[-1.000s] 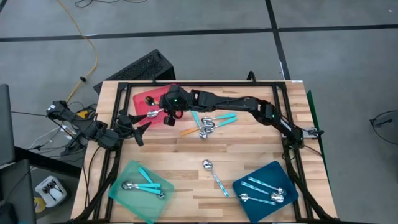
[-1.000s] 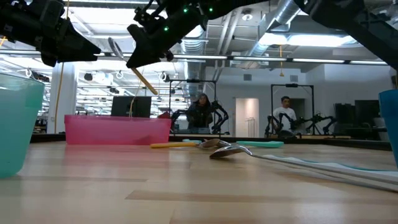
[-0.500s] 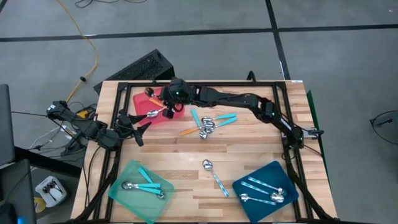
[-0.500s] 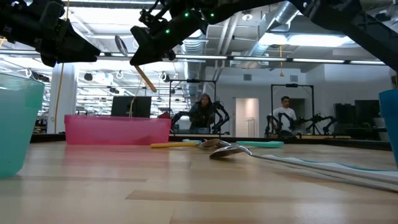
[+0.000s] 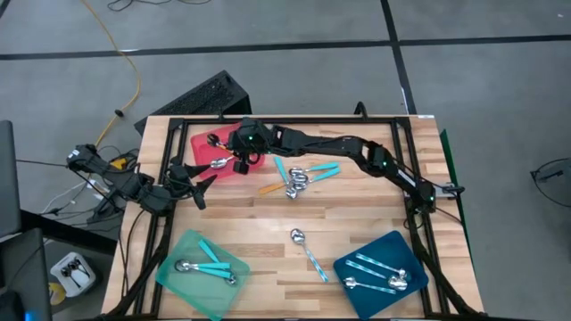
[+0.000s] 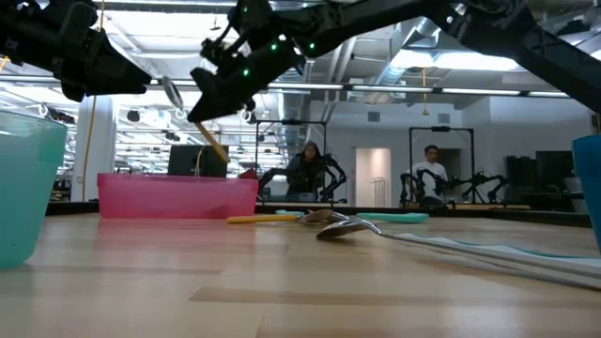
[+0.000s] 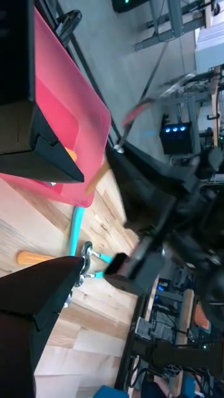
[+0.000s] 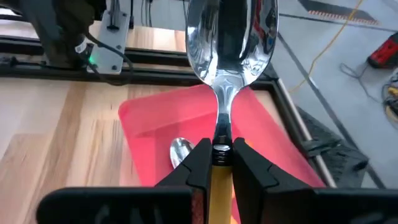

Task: Sort silverware by color (type)
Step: Put the yellow spoon into the pink bin, then put the blue spoon into the light blue bin

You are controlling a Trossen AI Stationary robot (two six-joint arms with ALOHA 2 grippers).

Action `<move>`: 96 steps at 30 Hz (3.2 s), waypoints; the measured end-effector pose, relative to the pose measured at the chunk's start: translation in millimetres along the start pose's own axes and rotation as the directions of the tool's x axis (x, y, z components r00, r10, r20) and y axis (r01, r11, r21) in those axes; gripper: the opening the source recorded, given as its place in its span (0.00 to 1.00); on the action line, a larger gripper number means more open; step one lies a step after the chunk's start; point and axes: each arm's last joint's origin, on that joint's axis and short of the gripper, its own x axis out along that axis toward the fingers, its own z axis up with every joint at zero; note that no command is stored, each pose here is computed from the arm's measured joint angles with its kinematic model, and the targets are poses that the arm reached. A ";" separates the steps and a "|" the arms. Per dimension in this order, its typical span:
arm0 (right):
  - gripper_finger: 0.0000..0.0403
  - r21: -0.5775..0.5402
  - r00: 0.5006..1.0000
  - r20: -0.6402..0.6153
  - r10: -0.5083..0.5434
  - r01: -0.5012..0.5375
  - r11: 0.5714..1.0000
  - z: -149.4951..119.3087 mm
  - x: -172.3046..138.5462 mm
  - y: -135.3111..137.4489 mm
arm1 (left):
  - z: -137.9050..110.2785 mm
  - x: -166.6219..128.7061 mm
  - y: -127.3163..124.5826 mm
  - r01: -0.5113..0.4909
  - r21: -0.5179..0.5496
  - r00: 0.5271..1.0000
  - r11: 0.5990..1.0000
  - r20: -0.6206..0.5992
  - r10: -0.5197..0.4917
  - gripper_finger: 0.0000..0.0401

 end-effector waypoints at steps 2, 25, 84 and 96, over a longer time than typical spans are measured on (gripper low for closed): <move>0.16 0.002 1.000 -0.006 0.000 0.000 1.000 -8.2 9.0 1.4 | 0.0 0.0 0.0 0.000 0.000 1.000 1.000 0.000 0.000 0.47; 0.16 0.048 0.999 -0.048 0.023 -0.021 0.999 -36.6 29.9 -15.4 | -0.5 0.0 0.6 -0.009 0.007 1.000 1.000 0.000 0.009 0.47; 0.39 0.192 0.990 -0.138 -0.009 0.035 0.981 -77.6 54.8 -31.5 | -1.4 0.0 1.8 -0.034 0.016 0.999 0.999 0.004 0.034 0.47; 0.44 0.193 0.991 -0.131 -0.011 0.037 0.980 -42.8 33.6 -45.9 | -1.5 0.0 1.7 -0.030 0.008 1.000 1.000 0.002 0.030 0.47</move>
